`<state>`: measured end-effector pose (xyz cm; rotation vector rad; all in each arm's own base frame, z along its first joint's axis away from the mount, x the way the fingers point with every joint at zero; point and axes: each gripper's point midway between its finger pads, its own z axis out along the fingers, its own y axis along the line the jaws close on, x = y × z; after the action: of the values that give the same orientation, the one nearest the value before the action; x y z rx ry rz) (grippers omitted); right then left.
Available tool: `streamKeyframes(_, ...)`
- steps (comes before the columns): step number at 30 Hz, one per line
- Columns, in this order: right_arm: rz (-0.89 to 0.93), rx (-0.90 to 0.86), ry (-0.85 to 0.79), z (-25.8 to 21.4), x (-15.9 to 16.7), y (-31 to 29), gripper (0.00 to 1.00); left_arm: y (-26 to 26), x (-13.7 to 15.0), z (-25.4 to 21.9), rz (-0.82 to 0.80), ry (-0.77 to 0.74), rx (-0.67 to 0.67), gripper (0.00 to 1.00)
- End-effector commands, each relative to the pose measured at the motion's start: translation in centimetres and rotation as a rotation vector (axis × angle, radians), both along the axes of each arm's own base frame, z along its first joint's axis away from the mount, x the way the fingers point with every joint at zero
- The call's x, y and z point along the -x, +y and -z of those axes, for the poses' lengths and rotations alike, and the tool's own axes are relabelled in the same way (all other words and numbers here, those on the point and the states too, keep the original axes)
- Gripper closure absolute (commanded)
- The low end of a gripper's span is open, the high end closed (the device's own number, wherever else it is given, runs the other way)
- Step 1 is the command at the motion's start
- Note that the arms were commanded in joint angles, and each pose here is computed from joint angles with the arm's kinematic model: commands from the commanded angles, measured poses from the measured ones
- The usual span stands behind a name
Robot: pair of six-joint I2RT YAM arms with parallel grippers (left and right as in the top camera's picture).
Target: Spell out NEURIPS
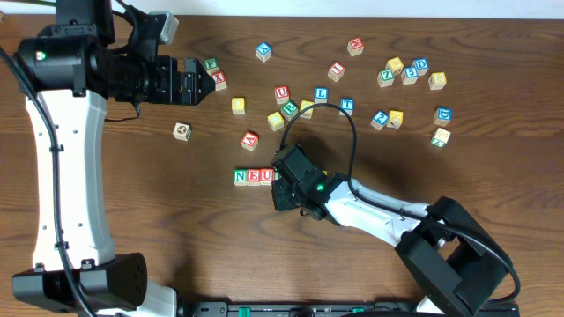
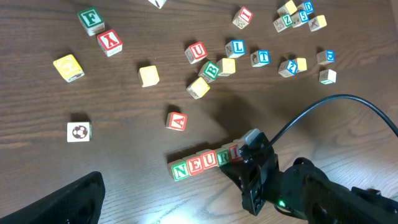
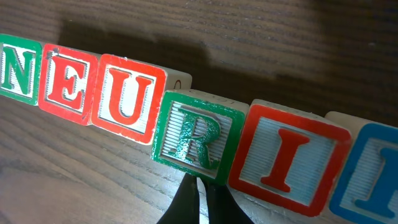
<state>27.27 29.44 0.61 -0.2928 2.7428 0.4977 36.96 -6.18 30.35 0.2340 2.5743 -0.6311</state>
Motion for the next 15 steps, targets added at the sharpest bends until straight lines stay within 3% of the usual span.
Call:
streamKeyframes(1,-0.017,0.024,-0.011,0.44,0.21,-0.01,0.99,-0.02,0.11,-0.82,0.012,-0.029,0.001,0.02)
streamKeyframes(15,-0.022,0.027,-0.018,0.42,0.12,-0.03,0.99,-0.02,0.11,-0.82,0.012,-0.029,0.001,0.02)
